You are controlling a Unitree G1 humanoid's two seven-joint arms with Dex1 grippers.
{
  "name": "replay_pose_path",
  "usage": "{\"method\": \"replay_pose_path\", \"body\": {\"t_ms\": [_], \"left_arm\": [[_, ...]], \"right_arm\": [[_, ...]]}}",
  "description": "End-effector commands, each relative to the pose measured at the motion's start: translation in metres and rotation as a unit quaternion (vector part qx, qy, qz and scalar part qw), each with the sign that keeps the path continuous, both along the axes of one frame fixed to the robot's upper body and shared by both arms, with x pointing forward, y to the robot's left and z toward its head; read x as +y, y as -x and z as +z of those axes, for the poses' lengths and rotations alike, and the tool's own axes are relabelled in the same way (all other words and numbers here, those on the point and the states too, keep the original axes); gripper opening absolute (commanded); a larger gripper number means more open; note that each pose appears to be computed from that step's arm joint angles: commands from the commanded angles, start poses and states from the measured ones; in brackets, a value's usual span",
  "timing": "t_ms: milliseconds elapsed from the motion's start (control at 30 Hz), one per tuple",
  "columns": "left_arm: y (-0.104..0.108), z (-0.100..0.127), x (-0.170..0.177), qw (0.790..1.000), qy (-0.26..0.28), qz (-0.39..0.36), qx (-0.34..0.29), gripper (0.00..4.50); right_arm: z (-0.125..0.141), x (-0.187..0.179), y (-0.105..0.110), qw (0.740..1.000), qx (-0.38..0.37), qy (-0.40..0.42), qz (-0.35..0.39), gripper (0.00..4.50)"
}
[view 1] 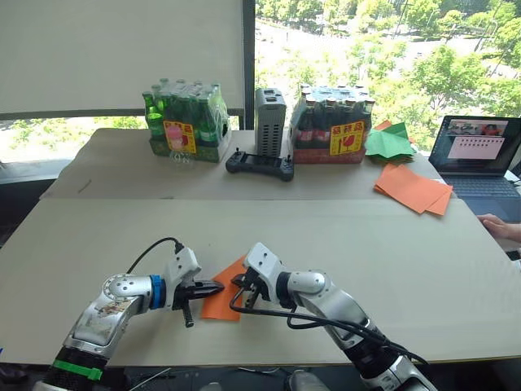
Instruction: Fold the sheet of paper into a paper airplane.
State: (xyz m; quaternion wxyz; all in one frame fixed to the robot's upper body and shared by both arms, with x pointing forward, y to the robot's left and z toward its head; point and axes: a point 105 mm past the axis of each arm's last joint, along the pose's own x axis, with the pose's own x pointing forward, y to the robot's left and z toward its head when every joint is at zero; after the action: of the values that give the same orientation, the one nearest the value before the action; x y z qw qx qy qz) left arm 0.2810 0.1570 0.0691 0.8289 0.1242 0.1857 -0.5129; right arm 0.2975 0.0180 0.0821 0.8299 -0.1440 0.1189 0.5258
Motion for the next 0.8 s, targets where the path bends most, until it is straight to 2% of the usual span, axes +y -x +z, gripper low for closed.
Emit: {"method": "replay_pose_path", "body": {"t_ms": [33, 200, 333, 567, 800], "left_arm": [[0.008, -0.023, 0.002, 0.999, -0.025, 0.003, 0.037, 0.01], [0.009, -0.023, 0.001, 0.999, -0.023, 0.002, 0.035, 0.01], [0.009, -0.022, 0.001, 0.999, -0.025, 0.001, 0.033, 0.01], [0.011, -0.021, 0.002, 0.999, -0.032, -0.002, 0.030, 0.01], [0.012, -0.020, 0.003, 0.999, -0.035, -0.001, 0.028, 0.01]], "right_arm": [[0.016, -0.002, -0.006, 0.999, -0.028, -0.017, 0.014, 0.00], [0.001, -0.002, -0.006, 1.000, -0.016, 0.005, 0.021, 0.00], [-0.015, -0.010, -0.015, 1.000, 0.000, 0.025, 0.002, 0.00], [-0.021, -0.025, -0.039, 0.999, 0.007, 0.020, -0.040, 0.00], [-0.022, -0.029, -0.049, 0.999, 0.004, 0.014, -0.049, 0.00]]}}
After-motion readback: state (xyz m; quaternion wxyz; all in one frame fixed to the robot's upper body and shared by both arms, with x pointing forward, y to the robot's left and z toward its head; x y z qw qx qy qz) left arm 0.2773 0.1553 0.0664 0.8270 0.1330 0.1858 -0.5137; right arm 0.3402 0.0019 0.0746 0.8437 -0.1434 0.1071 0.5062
